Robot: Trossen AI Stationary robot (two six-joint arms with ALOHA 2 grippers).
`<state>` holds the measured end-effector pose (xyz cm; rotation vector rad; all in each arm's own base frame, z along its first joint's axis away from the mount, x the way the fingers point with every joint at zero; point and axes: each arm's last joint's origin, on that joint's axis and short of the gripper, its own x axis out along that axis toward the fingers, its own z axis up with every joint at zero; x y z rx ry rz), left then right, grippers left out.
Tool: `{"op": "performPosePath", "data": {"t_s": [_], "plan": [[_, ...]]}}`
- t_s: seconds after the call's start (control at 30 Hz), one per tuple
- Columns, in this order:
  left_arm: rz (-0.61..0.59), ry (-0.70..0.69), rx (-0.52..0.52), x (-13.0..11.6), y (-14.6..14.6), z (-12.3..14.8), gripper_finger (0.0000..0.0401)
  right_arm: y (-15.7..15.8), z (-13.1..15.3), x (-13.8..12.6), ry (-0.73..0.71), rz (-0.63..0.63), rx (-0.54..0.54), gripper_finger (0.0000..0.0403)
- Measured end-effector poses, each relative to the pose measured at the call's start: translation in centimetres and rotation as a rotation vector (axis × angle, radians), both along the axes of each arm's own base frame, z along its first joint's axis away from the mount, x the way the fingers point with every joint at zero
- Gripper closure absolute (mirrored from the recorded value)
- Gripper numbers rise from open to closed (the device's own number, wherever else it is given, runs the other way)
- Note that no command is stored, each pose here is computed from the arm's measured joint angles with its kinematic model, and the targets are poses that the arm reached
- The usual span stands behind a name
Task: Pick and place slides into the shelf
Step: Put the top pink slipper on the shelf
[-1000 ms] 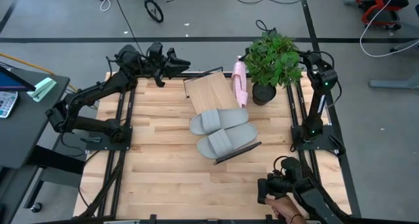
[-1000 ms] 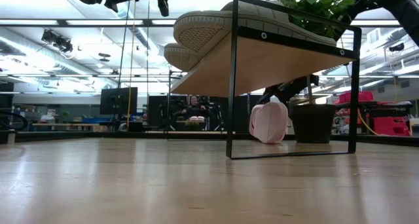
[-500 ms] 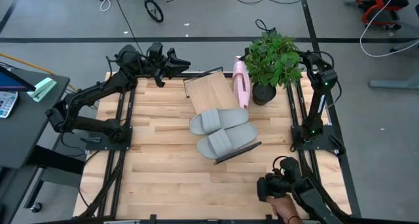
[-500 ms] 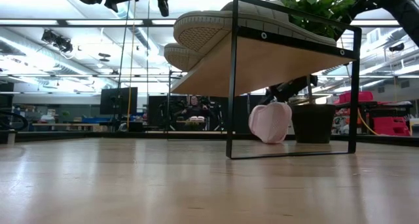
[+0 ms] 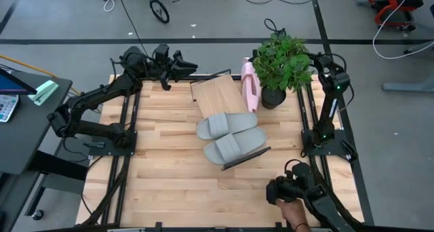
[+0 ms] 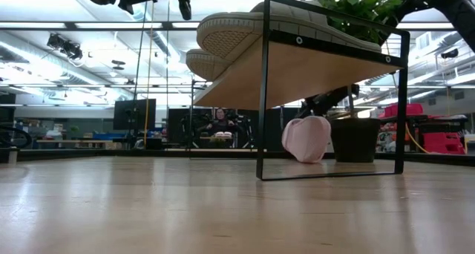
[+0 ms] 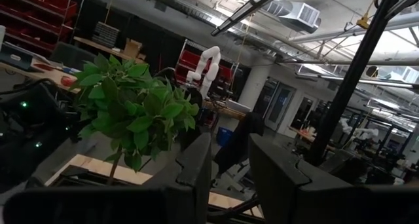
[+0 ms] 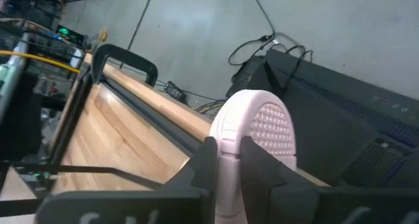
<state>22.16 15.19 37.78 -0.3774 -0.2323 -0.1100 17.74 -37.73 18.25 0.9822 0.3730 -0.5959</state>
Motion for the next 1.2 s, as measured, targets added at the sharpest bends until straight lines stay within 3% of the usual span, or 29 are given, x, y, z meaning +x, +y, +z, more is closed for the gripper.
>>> {"op": "performPosePath", "data": {"t_s": [0.2,0.9,1.2], "plan": [[0.001,0.007,-0.004,0.0,0.0,-0.1,0.0294,-0.1,0.8,-0.1,0.028,-0.029,-0.071,0.036],[0.002,0.008,0.0,0.0,0.0,-0.1,0.0294,-0.6,1.7,0.2,-0.004,-0.076,-0.147,0.0368],[0.002,0.008,0.001,0.0,0.0,-0.1,0.0294,-0.5,5.1,-1.6,-0.006,-0.152,-0.249,0.0369]]}}
